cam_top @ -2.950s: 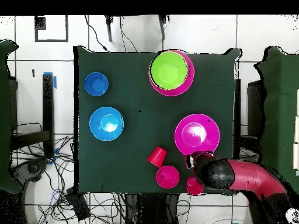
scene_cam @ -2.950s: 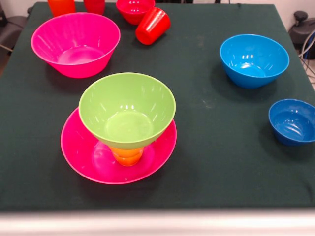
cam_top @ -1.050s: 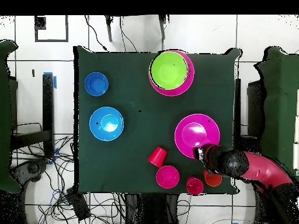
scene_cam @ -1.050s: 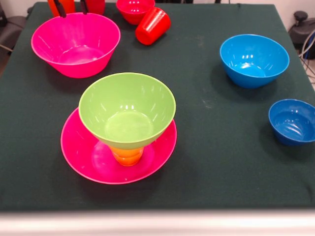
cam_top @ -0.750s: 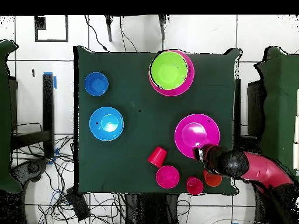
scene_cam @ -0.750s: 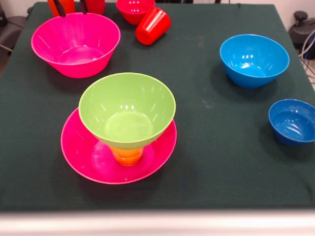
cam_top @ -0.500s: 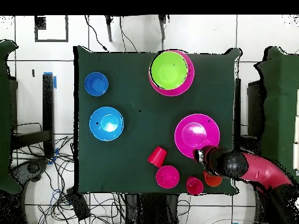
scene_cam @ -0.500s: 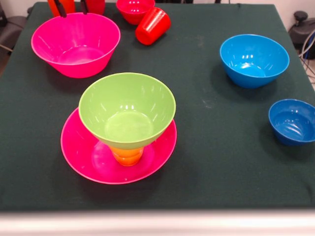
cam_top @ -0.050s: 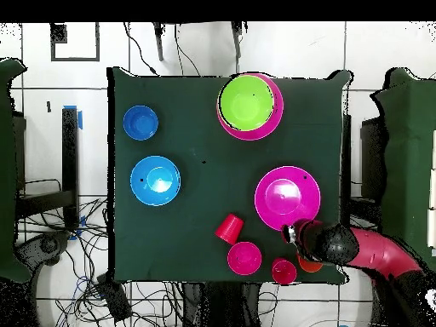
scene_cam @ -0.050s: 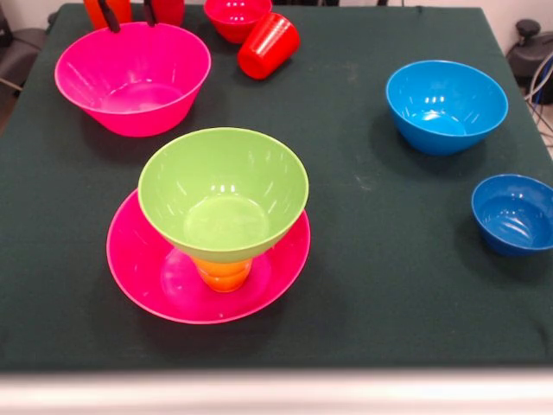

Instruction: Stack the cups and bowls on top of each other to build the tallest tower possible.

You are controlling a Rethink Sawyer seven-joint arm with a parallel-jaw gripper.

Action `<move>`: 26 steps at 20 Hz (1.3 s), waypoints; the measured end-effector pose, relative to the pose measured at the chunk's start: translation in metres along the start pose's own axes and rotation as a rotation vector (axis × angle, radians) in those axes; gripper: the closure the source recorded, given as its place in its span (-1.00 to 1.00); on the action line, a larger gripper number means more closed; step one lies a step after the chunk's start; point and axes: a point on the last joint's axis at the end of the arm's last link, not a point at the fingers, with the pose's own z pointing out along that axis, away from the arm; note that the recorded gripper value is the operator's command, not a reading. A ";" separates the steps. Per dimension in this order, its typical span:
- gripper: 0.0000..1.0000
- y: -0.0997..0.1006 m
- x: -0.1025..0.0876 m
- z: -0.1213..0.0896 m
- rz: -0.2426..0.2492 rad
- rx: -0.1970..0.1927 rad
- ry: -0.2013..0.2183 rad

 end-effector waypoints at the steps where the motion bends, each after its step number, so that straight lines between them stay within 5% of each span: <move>1: -1.00 0.000 0.001 0.001 0.000 0.000 0.003; 17: -1.00 -0.016 0.022 -0.007 0.035 0.028 0.053; 26: -1.00 -0.018 -0.004 -0.045 0.070 0.011 0.036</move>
